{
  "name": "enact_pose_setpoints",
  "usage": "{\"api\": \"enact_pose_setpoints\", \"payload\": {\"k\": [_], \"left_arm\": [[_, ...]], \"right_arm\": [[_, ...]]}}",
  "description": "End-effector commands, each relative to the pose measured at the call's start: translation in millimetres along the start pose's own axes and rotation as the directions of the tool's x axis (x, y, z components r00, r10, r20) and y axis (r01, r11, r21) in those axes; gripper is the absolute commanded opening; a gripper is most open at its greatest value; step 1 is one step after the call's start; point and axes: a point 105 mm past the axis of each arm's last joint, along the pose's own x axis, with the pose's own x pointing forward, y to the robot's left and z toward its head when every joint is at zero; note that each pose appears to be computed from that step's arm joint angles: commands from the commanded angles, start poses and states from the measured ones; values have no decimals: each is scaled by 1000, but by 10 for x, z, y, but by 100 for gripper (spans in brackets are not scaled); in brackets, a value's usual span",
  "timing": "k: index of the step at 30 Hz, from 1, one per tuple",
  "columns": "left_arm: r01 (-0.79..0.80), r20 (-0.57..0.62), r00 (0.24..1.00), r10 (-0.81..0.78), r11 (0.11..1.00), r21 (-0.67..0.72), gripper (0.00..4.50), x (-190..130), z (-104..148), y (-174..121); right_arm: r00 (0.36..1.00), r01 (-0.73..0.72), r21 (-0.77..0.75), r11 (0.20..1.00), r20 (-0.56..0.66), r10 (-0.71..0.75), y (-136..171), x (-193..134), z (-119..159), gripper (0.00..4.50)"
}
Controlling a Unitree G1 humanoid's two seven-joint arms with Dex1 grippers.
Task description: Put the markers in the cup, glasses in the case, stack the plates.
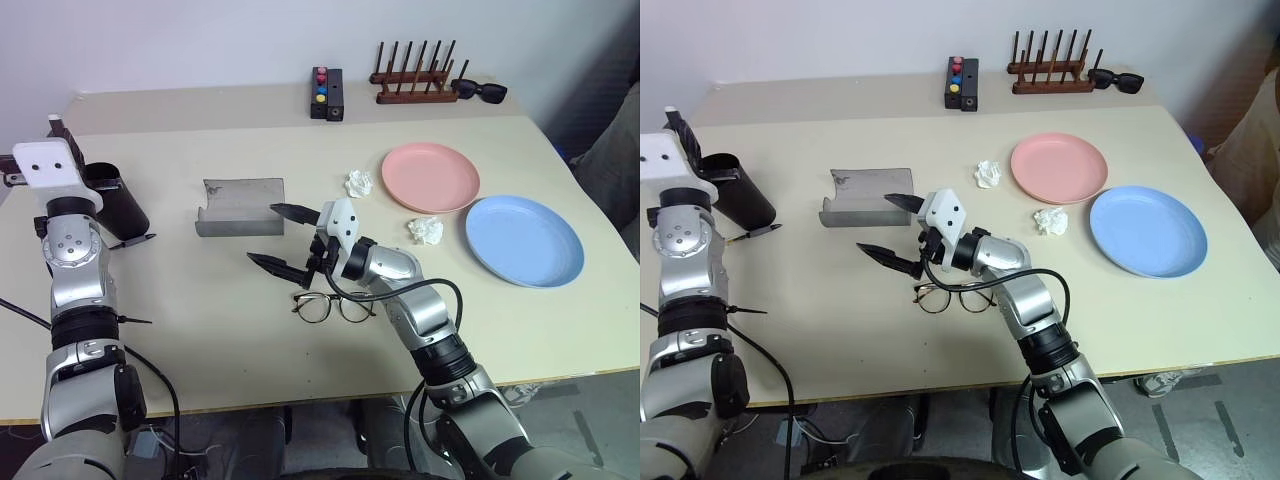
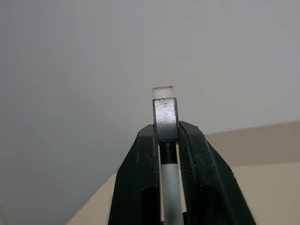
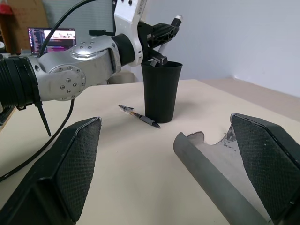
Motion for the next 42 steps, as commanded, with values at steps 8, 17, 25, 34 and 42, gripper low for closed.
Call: {"api": "enact_pose_setpoints", "payload": {"k": [8, 17, 25, 34, 42], "left_arm": [[-11, 39, 999, 12, 1000, -16, 185, -16, 116, 15], [-269, 74, 960, 269, 963, -16, 211, -66, 390, 681], [-278, -82, 955, 286, 956, 93, 448, -330, 239, 1220], [139, -420, 903, -89, 986, 90, 448, -819, -322, 957], [531, -555, 695, -457, 847, -32, 448, -1082, -543, 554]], "right_arm": [[998, -24, -19, 1000, 60, 25, 43, 39, 162, 450], [998, -20, -15, 1000, 57, 20, 47, 27, 157, 450], [998, -28, -7, 1000, 56, 28, 67, 33, 145, 450], [997, -48, 3, 999, 56, 48, 103, 55, 134, 450], [997, -51, 6, 999, 55, 51, 106, 66, 130, 450]]}}
